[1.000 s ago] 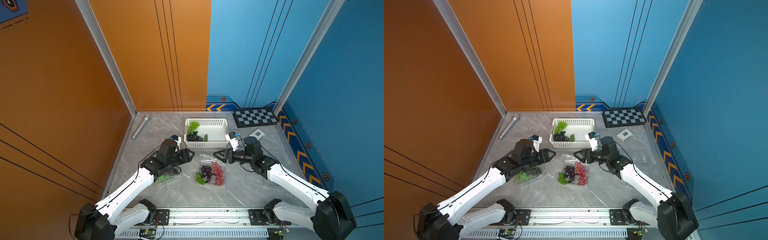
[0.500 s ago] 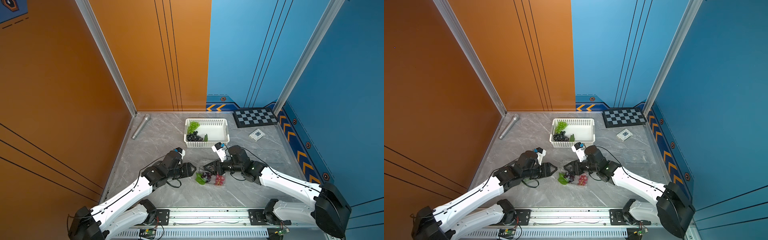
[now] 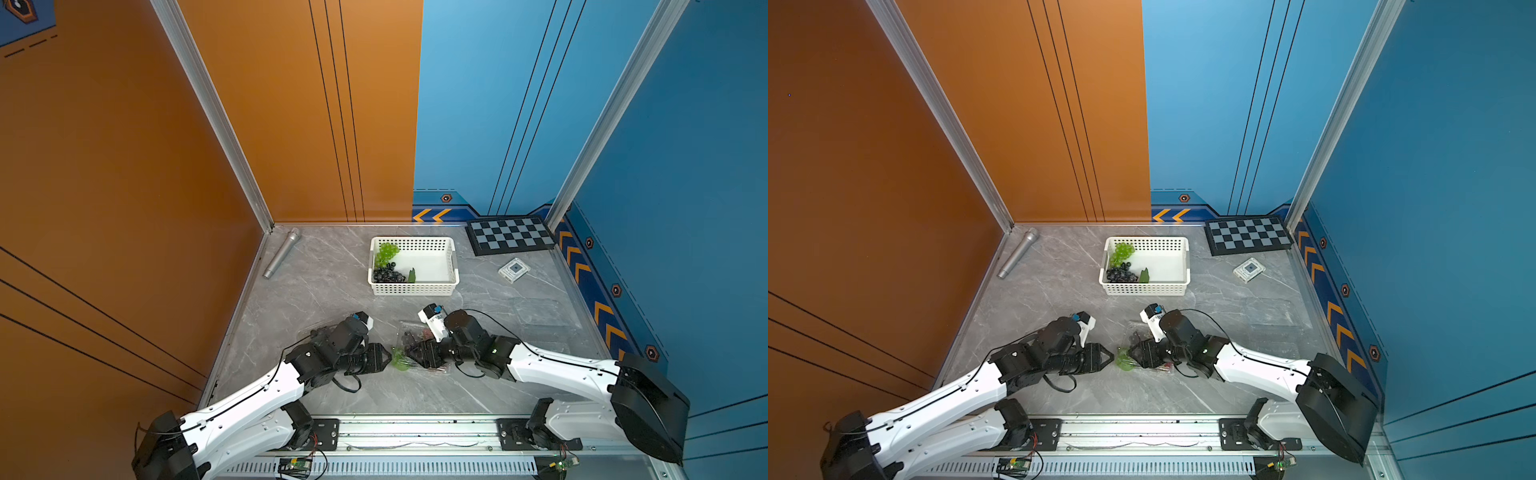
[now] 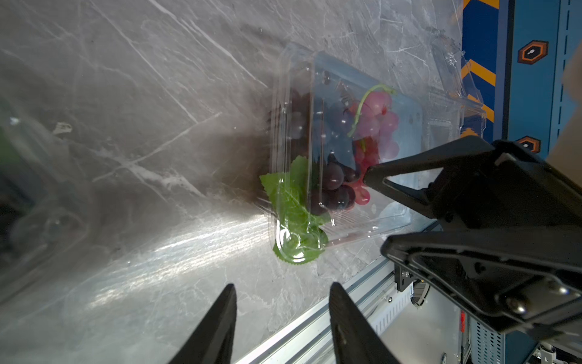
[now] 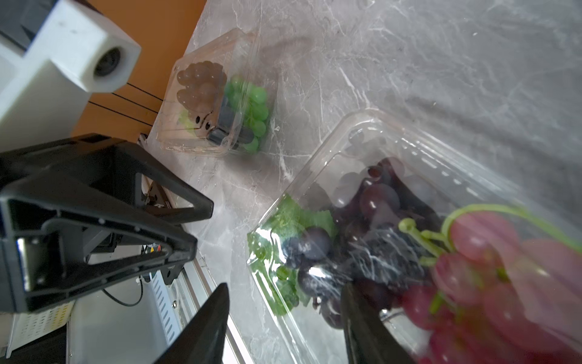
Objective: Pack grapes into containers
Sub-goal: Close the packing box at the center of the board.
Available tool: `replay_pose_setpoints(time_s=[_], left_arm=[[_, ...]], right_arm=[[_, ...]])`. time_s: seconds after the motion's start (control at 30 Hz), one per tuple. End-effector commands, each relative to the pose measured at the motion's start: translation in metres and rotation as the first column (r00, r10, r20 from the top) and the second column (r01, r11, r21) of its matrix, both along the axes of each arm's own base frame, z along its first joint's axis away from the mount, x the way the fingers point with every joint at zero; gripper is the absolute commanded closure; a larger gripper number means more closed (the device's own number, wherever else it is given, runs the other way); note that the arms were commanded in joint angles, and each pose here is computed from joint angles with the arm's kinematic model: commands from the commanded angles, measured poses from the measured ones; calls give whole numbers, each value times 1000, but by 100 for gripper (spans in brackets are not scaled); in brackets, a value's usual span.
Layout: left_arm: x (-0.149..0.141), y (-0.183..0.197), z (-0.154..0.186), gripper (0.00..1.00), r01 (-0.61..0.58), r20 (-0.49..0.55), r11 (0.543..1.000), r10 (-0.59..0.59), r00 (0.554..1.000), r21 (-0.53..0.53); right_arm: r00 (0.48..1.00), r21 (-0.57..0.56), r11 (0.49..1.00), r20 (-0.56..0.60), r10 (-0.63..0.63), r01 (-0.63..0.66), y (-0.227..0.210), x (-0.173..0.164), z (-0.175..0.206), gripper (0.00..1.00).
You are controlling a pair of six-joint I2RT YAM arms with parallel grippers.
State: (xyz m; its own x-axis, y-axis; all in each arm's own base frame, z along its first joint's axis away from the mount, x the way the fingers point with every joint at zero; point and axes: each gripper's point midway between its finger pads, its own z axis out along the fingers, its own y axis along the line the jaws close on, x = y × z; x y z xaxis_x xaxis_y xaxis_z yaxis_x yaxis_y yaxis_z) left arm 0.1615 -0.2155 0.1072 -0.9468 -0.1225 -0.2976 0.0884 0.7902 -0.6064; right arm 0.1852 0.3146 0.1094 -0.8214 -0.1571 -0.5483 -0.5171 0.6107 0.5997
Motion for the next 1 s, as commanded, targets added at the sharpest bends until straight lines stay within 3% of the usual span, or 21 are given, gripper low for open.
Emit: replay_pose_setpoints(time_s=[0.0, 0.33, 0.53, 0.77, 0.97], left_arm=[[-8, 2, -14, 52, 6, -30, 999, -4, 1000, 40], [-3, -8, -33, 57, -59, -54, 997, 56, 997, -46], [12, -13, -24, 57, -131, -19, 977, 130, 991, -166], [12, -17, -25, 59, -124, -31, 977, 120, 992, -174], [16, -20, -32, 66, -163, -59, 965, 154, 986, -204]], right_arm=[[999, -24, 999, -20, -33, 33, -3, 0, -15, 43], [999, -13, 999, -25, -34, 34, 0, 0, -17, 44], [999, -15, 999, -31, -35, 35, 0, -1, -19, 44], [998, -11, 999, -42, -36, 36, 2, -1, -22, 44], [999, -9, 999, -40, -36, 35, 3, -1, -22, 47]])
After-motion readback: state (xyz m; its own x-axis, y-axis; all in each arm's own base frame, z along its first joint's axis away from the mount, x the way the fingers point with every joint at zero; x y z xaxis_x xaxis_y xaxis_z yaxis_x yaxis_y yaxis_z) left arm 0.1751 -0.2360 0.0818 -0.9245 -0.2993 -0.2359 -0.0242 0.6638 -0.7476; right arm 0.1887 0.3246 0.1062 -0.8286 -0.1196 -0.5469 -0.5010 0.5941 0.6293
